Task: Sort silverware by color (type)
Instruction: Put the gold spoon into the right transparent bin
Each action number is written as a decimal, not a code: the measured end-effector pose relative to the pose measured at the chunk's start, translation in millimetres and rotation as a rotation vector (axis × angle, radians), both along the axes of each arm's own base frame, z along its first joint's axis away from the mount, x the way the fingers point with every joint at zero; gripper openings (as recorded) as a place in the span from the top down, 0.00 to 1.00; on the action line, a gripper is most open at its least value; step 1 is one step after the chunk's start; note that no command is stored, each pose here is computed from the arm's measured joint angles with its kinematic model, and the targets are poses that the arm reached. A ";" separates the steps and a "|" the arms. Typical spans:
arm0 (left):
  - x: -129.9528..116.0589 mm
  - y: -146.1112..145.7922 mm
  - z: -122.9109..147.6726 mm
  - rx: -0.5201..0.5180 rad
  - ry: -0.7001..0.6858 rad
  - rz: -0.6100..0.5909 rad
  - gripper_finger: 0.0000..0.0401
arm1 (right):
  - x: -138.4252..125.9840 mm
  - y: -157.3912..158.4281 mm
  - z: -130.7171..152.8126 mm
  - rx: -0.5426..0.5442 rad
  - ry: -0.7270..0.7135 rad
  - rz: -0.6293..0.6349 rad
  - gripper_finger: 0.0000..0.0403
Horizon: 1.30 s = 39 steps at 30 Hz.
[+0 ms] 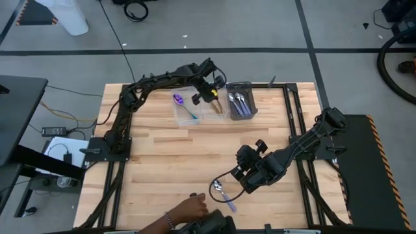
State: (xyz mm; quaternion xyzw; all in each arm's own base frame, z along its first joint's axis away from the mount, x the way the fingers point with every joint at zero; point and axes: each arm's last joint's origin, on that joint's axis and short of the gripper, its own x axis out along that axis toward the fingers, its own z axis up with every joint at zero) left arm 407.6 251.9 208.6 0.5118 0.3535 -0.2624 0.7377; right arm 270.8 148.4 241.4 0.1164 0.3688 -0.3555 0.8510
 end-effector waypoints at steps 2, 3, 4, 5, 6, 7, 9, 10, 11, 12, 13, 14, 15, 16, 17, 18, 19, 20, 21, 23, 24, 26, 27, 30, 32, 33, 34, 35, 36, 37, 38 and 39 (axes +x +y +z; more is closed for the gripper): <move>-0.4 1.7 0.4 -0.028 -0.007 0.036 0.94 | 0.0 -0.1 0.0 0.000 0.000 0.000 0.80; -1.1 2.6 0.3 -0.038 -0.006 0.049 0.94 | 0.0 -0.1 0.0 0.000 0.001 0.000 0.80; -2.2 4.0 0.3 -0.052 -0.005 0.068 0.94 | 0.0 -0.1 0.0 0.000 0.000 0.000 0.80; -2.9 5.4 0.3 -0.063 -0.006 0.087 0.94 | 0.0 -0.1 0.0 0.000 0.000 0.000 0.80; -3.6 7.1 -0.3 -0.073 -0.005 0.104 0.94 | 0.1 -0.1 0.0 -0.001 0.001 0.001 0.80; -4.3 8.7 -0.6 -0.081 -0.006 0.122 0.94 | 0.1 -0.1 0.0 -0.002 0.002 0.003 0.80; -5.5 11.1 -1.0 -0.095 -0.002 0.162 0.94 | 0.1 -0.1 0.0 -0.003 0.002 0.004 0.80; -6.0 11.9 -1.0 -0.099 -0.001 0.174 0.94 | 0.1 -0.1 0.1 -0.003 0.002 0.004 0.80; -6.7 12.8 -1.1 -0.104 0.001 0.182 0.94 | 0.1 -0.1 0.0 -0.003 0.002 0.004 0.80; -7.0 13.0 -1.8 -0.108 0.004 0.185 0.94 | 0.2 0.0 0.0 -0.003 0.001 0.004 0.80; -6.4 12.7 -3.4 -0.110 0.007 0.184 0.94 | 0.3 0.0 0.1 -0.003 -0.001 0.004 0.80; -5.8 12.4 -4.5 -0.111 0.008 0.183 0.94 | 0.5 0.2 0.1 -0.002 -0.003 0.004 0.80; -5.5 12.3 -5.6 -0.112 0.011 0.182 0.94 | 0.6 0.2 0.1 -0.001 -0.004 0.004 0.80; -4.3 11.3 -7.0 -0.112 0.012 0.180 0.94 | 0.7 0.3 0.3 -0.001 -0.005 0.004 0.80; -1.9 10.8 -9.7 -0.106 0.011 0.178 0.94 | 0.9 0.4 0.2 0.000 -0.007 0.004 0.80; -0.2 10.6 -11.8 -0.097 0.011 0.181 0.94 | 1.1 0.5 0.3 0.001 -0.009 0.004 0.80; -0.4 10.3 -15.0 -0.094 0.031 0.188 0.94 | 1.1 0.5 0.2 0.001 -0.009 0.005 0.80; 0.1 10.8 -20.8 -0.094 0.049 0.194 0.94 | 1.1 0.5 0.2 0.001 -0.009 0.005 0.80; 1.2 11.7 -23.7 -0.080 0.050 0.189 0.94 | 1.2 0.6 0.2 0.002 -0.010 0.005 0.80; -0.9 11.0 -28.3 -0.091 0.084 0.192 0.94 | 1.3 0.7 0.0 0.002 -0.011 0.006 0.80; -0.1 11.7 -28.8 -0.087 0.077 0.191 0.94 | 1.3 0.7 0.0 0.002 -0.011 0.006 0.80; -0.5 11.5 -29.8 -0.091 0.085 0.192 0.94 | 1.4 0.7 -0.1 0.001 -0.008 0.010 0.80; -0.7 11.4 -30.2 -0.094 0.089 0.193 0.94 | 1.4 0.8 -0.1 0.000 -0.008 0.011 0.80; -1.3 11.6 -30.5 -0.097 0.093 0.195 0.94 | 1.6 0.6 -0.1 -0.003 -0.005 0.015 0.80; -1.4 11.6 -30.6 -0.102 0.094 0.204 0.94 | 1.7 0.4 -0.1 -0.004 -0.003 0.017 0.80; -1.4 11.6 -30.6 -0.105 0.094 0.210 0.93 | 2.0 0.1 -0.1 -0.003 -0.003 0.016 0.80; -1.4 11.8 -30.6 -0.107 0.094 0.214 0.92 | 2.1 -0.3 -0.1 -0.004 -0.003 0.014 0.80; -1.5 11.7 -30.6 -0.108 0.095 0.215 0.91 | 2.2 -0.4 -0.1 -0.003 -0.003 0.014 0.80; -1.9 11.9 -30.7 -0.108 0.098 0.216 0.90 | 2.2 -0.4 -0.1 -0.003 -0.003 0.014 0.80; -2.3 12.1 -30.9 -0.105 0.102 0.220 0.89 | 2.2 -0.4 -0.1 -0.003 -0.003 0.014 0.80; -2.4 12.3 -30.9 -0.101 0.105 0.224 0.88 | 2.2 -0.4 -0.1 -0.003 -0.003 0.014 0.80; -2.5 12.4 -31.0 -0.097 0.107 0.227 0.87 | 2.2 -0.4 -0.1 -0.003 -0.003 0.014 0.80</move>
